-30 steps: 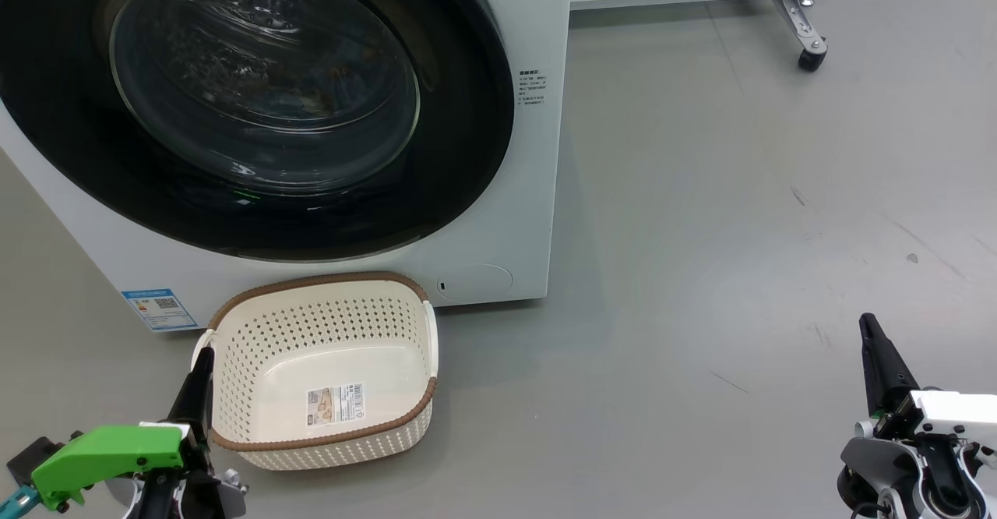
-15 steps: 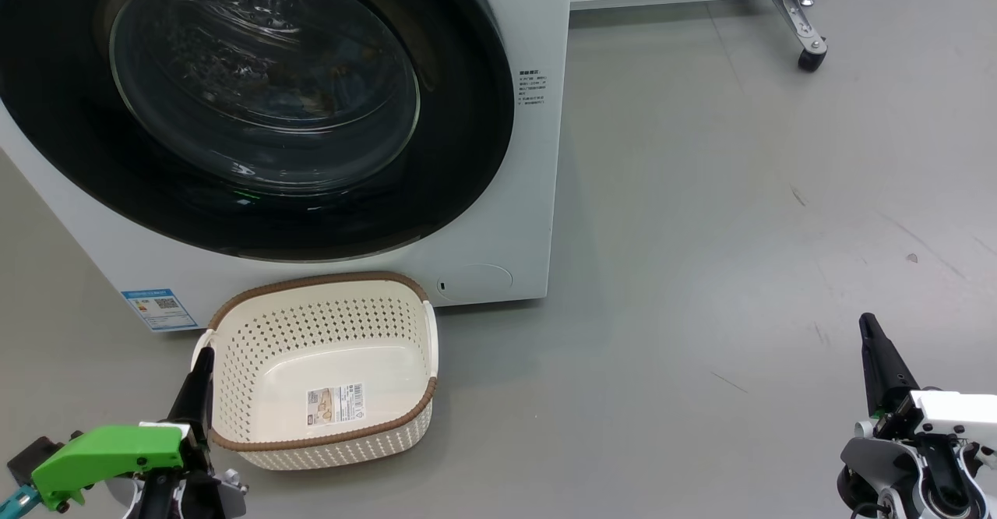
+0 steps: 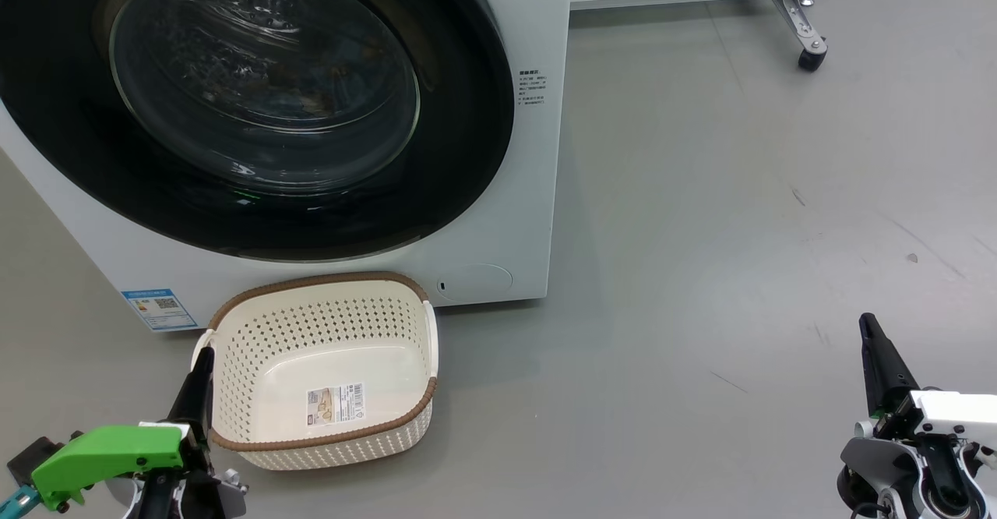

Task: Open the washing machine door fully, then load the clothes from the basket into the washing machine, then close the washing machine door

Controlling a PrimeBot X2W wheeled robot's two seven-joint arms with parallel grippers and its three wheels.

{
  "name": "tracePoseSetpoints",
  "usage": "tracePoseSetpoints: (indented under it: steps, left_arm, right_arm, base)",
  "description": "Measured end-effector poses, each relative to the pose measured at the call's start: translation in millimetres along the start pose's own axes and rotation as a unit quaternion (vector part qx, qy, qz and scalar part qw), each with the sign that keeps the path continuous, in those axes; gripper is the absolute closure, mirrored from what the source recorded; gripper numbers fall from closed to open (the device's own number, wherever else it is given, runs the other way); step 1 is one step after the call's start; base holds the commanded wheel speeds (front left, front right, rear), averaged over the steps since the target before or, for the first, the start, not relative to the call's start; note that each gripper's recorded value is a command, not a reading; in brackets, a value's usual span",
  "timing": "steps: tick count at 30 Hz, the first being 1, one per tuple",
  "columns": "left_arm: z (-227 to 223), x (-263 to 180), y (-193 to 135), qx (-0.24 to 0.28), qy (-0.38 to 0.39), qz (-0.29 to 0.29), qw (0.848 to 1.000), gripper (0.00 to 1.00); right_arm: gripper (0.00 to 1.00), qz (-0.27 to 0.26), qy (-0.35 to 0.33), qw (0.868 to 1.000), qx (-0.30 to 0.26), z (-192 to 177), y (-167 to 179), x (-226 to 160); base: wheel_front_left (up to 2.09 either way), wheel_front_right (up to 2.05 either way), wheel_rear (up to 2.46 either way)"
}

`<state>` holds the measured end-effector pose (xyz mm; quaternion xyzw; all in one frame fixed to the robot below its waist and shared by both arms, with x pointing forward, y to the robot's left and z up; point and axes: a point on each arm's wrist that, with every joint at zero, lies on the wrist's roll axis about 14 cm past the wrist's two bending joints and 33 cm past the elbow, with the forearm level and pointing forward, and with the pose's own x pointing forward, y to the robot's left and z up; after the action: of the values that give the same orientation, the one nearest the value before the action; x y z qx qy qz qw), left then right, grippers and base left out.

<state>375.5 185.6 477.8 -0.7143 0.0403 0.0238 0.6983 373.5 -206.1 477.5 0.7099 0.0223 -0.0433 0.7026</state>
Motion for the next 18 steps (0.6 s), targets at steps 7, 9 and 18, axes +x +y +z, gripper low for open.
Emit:
tracePoseSetpoints:
  steps: [7,9,18]
  left_arm:
    - [-0.1,0.0,0.0,0.000,0.000,0.000,1.000,1.00]
    - [-0.1,0.0,-0.1,0.000,0.000,0.000,1.000,1.00]
    - [-0.1,0.0,-0.1,0.000,0.000,0.000,1.000,1.00]
  right_arm:
    - [1.00,0.000,0.000,1.000,0.000,0.0,0.0,0.0]
    - [1.00,0.000,0.000,1.000,0.000,0.0,0.0,0.0]
    - [1.00,0.000,0.000,1.000,0.000,0.0,0.0,0.0]
  base:
    - [0.00,0.00,0.00]
    - [0.00,0.00,0.00]
    - [0.00,0.00,0.00]
